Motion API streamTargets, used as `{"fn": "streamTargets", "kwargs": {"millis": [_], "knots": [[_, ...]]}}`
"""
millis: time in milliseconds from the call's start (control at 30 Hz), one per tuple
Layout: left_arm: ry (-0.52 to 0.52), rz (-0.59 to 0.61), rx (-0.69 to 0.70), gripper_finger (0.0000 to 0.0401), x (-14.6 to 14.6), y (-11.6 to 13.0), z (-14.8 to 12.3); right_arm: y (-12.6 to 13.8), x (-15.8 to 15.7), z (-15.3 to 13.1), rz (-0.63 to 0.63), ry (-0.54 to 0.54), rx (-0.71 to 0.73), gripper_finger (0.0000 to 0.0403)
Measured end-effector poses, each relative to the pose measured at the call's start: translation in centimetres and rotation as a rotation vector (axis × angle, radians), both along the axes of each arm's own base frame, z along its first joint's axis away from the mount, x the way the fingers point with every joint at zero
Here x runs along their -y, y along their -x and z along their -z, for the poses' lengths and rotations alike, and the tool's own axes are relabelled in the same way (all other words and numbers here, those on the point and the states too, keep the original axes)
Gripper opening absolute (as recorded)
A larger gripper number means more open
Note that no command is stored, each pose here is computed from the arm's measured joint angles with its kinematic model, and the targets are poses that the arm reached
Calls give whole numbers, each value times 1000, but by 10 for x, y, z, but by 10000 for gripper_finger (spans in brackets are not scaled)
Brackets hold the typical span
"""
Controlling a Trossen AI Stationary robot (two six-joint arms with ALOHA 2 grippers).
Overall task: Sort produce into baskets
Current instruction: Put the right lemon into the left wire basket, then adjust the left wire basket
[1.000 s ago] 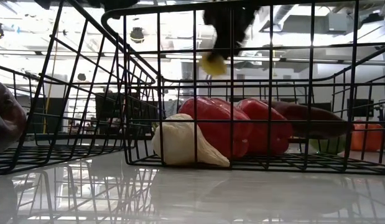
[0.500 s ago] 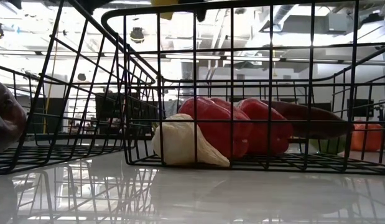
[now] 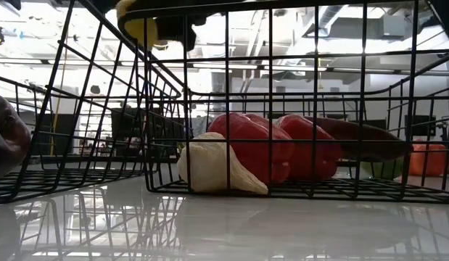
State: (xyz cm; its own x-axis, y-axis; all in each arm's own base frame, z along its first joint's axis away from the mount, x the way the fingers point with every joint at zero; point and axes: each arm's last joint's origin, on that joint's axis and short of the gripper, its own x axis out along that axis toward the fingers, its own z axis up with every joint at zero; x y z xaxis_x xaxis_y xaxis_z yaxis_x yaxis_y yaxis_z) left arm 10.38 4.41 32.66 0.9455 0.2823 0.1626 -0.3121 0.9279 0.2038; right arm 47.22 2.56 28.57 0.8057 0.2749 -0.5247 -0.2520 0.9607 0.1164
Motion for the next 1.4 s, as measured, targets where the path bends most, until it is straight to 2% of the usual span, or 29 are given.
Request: {"fn": "streamTargets", "kwargs": {"millis": [200, 367, 467, 600, 800, 833, 967, 1100, 1200, 1300, 1400], "knots": [[0, -5, -5, 261, -1, -1, 0, -7, 1, 8, -2, 12, -74, 288], [2, -6, -5, 261, -1, -1, 0, -3, 1, 15, 2, 18, -153, 327], [6, -6, -3, 261, -1, -1, 0, 1, 1, 19, 0, 25, -213, 332], [7, -5, -3, 261, -1, -1, 0, 14, 9, 27, 35, 44, -378, 325], [13, -33, -3, 261, -2, -2, 1, 38, 42, 13, 128, 35, -601, 312], [16, -40, -6, 261, -3, -3, 1, 40, 48, 10, 149, 23, -604, 311], [23, -54, -19, 261, -4, -5, 2, 43, 57, -17, 143, -33, -465, 310], [24, -55, -28, 261, -5, -7, 3, 47, 56, -32, 132, -30, -403, 310], [22, -58, -34, 261, -6, -9, 4, 58, 65, -41, 247, 67, -416, 310], [27, -65, -32, 261, -6, -8, 4, 71, 86, -49, 447, 212, -448, 310], [31, -65, -25, 261, -6, -8, 3, 77, 112, -44, 588, 248, -505, 310]]}}
